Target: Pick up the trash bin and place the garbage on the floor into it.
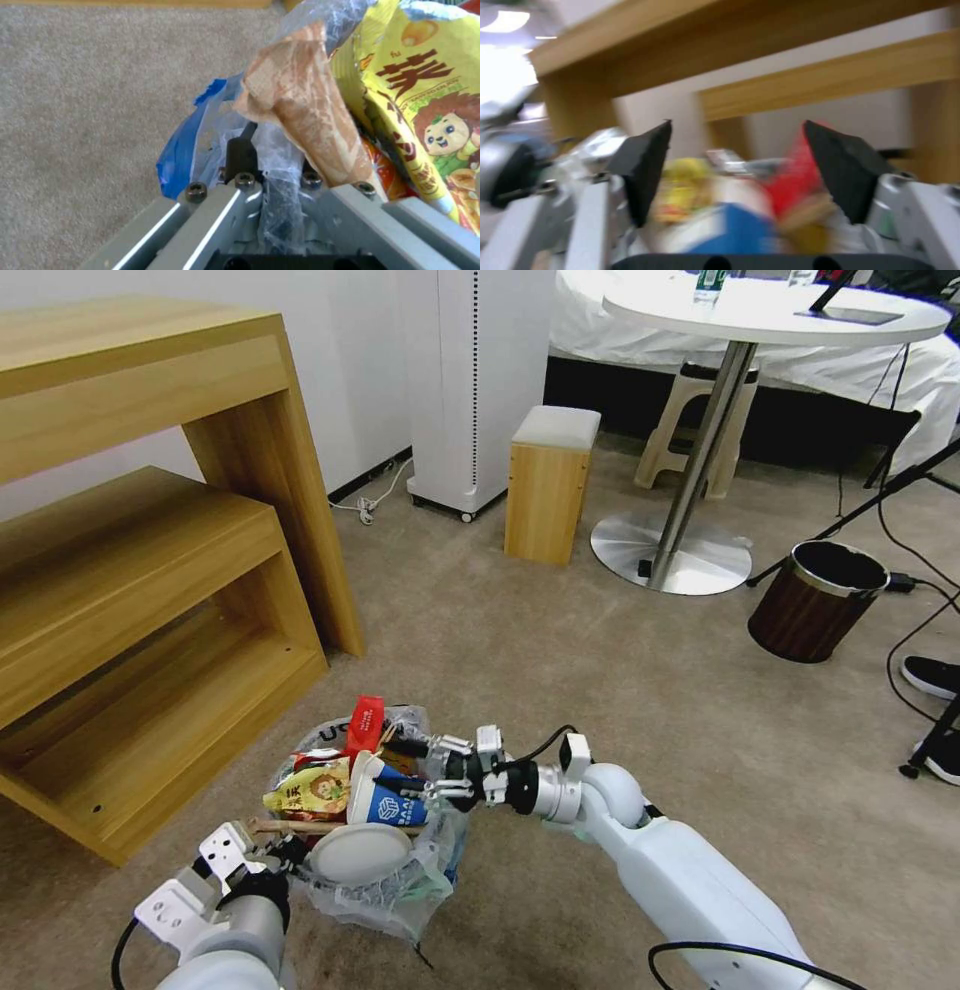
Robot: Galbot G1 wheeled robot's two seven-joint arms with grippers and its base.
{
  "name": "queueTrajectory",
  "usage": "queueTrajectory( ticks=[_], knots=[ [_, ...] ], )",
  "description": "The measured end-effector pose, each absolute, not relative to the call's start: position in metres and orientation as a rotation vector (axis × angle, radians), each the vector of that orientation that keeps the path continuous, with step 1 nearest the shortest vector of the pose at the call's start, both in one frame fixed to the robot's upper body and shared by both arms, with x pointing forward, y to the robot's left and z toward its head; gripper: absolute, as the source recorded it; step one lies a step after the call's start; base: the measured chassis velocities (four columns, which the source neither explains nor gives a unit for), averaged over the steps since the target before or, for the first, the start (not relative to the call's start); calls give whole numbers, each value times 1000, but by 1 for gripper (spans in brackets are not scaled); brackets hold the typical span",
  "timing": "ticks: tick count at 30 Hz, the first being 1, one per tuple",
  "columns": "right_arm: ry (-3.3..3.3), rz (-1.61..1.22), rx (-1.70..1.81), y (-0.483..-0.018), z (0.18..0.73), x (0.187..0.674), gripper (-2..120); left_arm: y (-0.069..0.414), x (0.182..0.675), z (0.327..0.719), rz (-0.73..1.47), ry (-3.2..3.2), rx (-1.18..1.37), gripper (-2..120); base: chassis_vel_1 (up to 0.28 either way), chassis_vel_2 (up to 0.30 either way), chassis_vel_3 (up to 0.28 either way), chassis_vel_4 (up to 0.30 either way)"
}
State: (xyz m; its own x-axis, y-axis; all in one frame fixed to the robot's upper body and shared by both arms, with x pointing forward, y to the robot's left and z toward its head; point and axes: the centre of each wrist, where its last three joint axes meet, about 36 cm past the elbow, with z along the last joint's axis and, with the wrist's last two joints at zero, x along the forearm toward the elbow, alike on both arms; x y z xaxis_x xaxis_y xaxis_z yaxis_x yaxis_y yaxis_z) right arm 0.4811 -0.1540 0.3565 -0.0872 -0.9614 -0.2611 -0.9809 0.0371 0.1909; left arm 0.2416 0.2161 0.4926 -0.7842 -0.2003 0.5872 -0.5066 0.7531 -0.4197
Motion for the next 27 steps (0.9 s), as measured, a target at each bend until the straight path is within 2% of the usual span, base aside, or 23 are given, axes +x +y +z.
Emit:
queueTrajectory(
  ticks=[2,4,6,8,10,14,17,27],
  knots=[
    [2337,500,-1932,-166,363,474,82,219,242,493,783,-2435,540,1,0,0,0,0],
    [2395,485,-1871,-171,366,471,86,220,243,493,782,-2436,544,1,0,0,0,0],
    [2572,420,-1685,-189,371,464,96,222,244,491,778,-2436,553,1,0,0,0,0],
    [2605,410,-1647,-194,371,462,97,222,244,491,777,-2436,554,1,0,0,0,0],
    [2818,262,-1332,-242,375,450,100,225,246,488,781,-2431,562,1,0,0,0,0],
    [2877,173,-1159,-272,376,441,100,228,250,487,785,-2439,571,1,0,0,0,0],
    [2882,130,-969,-313,378,425,100,229,255,486,793,-2445,573,1,0,0,0,0],
    [2901,132,-794,-336,374,402,100,230,254,486,798,-2455,571,1,0,0,0,0]
  ],
)
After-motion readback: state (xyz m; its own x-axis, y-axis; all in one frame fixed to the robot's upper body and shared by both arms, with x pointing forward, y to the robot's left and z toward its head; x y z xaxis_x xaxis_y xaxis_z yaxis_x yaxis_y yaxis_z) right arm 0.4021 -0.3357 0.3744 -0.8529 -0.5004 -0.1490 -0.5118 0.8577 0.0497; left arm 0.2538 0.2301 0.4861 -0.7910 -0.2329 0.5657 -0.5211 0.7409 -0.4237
